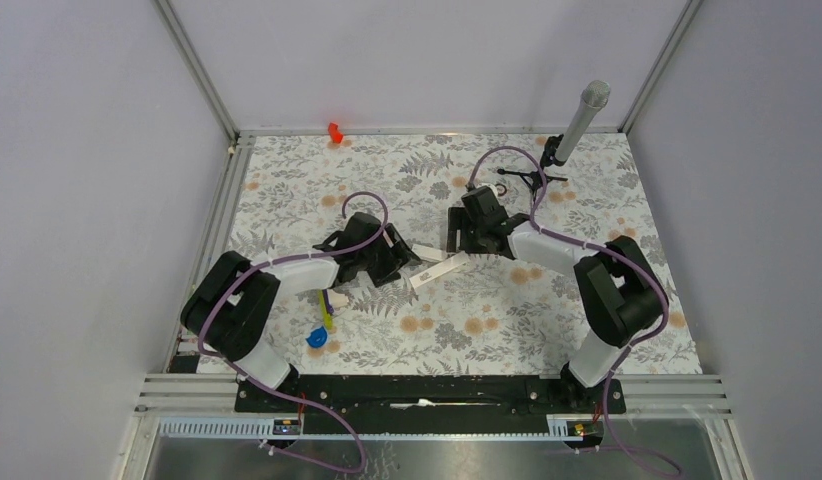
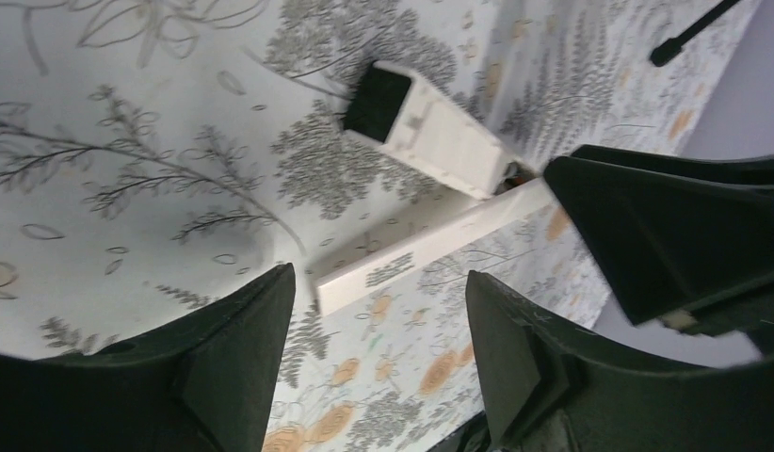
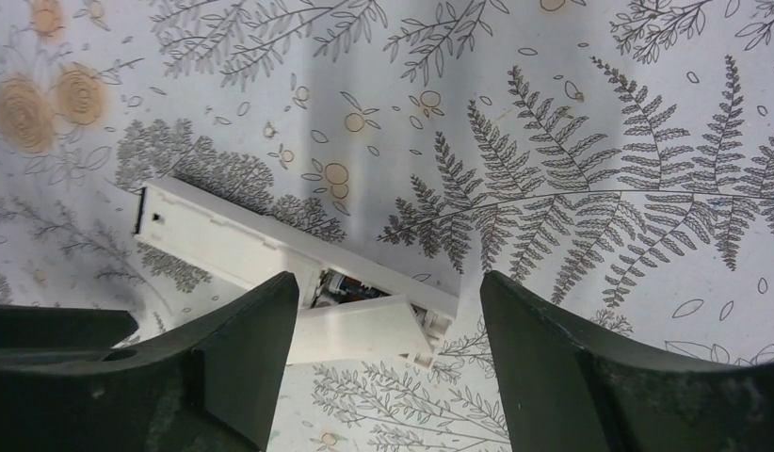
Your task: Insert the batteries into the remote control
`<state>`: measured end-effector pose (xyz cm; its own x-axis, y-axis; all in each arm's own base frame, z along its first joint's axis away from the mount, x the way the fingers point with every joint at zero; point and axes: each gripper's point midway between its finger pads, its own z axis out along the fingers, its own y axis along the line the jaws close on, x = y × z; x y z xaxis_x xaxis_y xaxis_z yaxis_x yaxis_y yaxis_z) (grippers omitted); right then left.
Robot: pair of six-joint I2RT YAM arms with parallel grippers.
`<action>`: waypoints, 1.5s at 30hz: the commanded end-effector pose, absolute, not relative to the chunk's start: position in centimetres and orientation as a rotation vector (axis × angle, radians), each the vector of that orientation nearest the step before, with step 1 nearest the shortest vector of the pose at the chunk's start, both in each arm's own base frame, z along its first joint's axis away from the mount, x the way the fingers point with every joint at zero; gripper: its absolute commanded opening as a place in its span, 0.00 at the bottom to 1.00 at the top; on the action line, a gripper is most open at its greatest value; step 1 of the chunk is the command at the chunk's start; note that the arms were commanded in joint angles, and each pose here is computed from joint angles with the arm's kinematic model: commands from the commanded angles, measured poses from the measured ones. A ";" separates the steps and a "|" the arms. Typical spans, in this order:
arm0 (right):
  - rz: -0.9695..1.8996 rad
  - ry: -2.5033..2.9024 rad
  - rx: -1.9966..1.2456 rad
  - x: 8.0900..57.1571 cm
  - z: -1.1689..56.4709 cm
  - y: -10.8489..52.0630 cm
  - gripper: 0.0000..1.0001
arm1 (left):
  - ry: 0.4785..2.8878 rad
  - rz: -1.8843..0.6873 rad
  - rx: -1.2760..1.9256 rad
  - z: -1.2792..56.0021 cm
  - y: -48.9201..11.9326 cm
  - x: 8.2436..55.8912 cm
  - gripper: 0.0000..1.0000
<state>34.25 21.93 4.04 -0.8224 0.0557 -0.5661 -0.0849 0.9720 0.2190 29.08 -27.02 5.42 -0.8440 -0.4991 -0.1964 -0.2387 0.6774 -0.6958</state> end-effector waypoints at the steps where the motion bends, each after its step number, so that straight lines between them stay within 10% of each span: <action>1: 0.381 2.473 -0.062 34.1 7.0 22.3 0.80 | 2.478 -0.923 -0.547 5.9 -25.9 29.1 0.70; 12: 0.433 2.526 -0.069 32.8 6.8 22.4 0.82 | 2.516 -0.953 -0.635 4.4 -25.7 27.6 0.66; 23: 0.319 2.584 -0.113 32.8 5.0 21.2 0.59 | 2.522 -0.956 -0.646 4.2 -25.9 27.8 0.61; 45: 0.279 2.626 -0.005 33.1 3.1 20.1 0.44 | 2.516 -0.980 -0.643 4.5 -26.0 27.6 0.61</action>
<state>32.55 20.19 3.24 -0.8768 0.0354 -0.4795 -0.0724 0.9762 0.2045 27.17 -25.68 3.65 -0.8379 -0.5228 -0.1569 -0.2997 0.6810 -0.6682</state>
